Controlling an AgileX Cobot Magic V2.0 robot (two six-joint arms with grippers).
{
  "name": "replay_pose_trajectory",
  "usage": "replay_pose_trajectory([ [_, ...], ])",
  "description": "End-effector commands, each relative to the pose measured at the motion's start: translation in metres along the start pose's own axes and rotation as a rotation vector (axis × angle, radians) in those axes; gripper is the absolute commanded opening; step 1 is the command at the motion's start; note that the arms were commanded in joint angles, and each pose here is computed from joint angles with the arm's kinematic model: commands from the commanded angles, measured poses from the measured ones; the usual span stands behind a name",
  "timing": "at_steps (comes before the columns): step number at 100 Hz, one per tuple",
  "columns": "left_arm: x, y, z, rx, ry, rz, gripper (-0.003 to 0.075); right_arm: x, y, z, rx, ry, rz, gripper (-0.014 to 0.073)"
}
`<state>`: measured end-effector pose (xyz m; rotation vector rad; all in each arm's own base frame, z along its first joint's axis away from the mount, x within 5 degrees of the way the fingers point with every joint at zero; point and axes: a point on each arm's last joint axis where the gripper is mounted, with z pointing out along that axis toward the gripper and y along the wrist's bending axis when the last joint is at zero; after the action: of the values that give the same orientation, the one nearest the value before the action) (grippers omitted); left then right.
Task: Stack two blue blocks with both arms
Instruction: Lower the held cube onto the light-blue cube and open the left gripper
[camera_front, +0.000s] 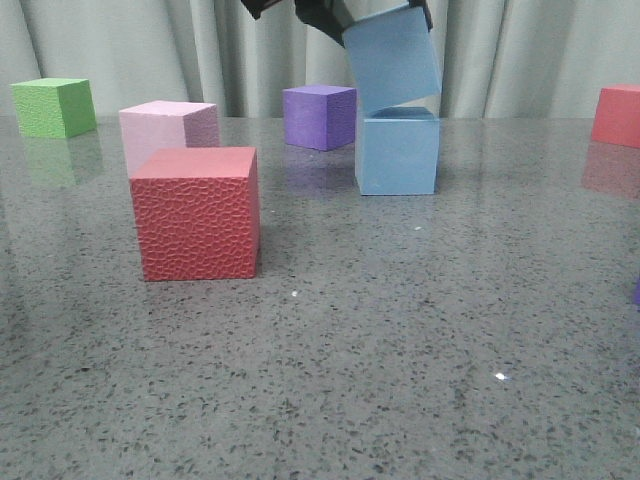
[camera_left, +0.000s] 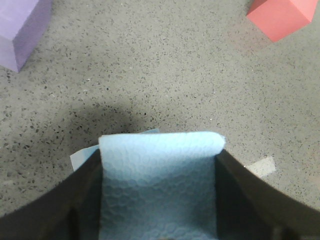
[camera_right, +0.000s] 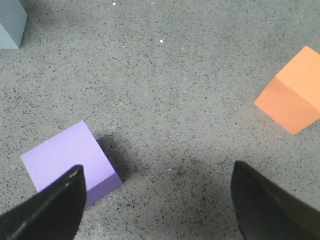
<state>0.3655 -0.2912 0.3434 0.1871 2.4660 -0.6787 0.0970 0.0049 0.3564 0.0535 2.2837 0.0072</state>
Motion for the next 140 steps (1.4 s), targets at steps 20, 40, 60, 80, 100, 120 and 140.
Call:
replay_pose_trajectory([
  [20,-0.0138,-0.0184,-0.0381,0.093,-0.113,-0.008,0.0118,-0.0102,-0.0005,-0.0058,-0.002,-0.089,-0.014,0.0592],
  [40,-0.0139,-0.0182,-0.0381,0.091,-0.114,-0.007,0.0118,-0.0102,-0.0005,-0.0058,-0.002,-0.089,-0.014,0.0592],
  [60,-0.0141,-0.0169,-0.038,0.075,-0.117,0.005,0.0118,-0.0102,-0.0005,-0.0058,-0.002,-0.089,-0.014,0.0592],
  [80,-0.0146,-0.0155,-0.038,0.068,-0.117,0.008,0.0118,-0.0102,-0.0005,-0.0058,-0.002,-0.089,-0.014,0.0592],
  [100,-0.0144,-0.0154,-0.038,0.066,-0.115,0.008,0.012,-0.0102,-0.0005,-0.0058,-0.002,-0.089,-0.014,0.0592],
  [120,-0.0144,-0.0154,-0.038,0.066,-0.115,0.008,0.0181,-0.0102,-0.0005,-0.0058,-0.002,-0.089,-0.014,0.0592],
  [140,-0.0144,-0.0154,-0.038,0.066,-0.115,0.008,0.0333,-0.0102,-0.0005,-0.0058,-0.002,-0.089,-0.014,0.0592],
])
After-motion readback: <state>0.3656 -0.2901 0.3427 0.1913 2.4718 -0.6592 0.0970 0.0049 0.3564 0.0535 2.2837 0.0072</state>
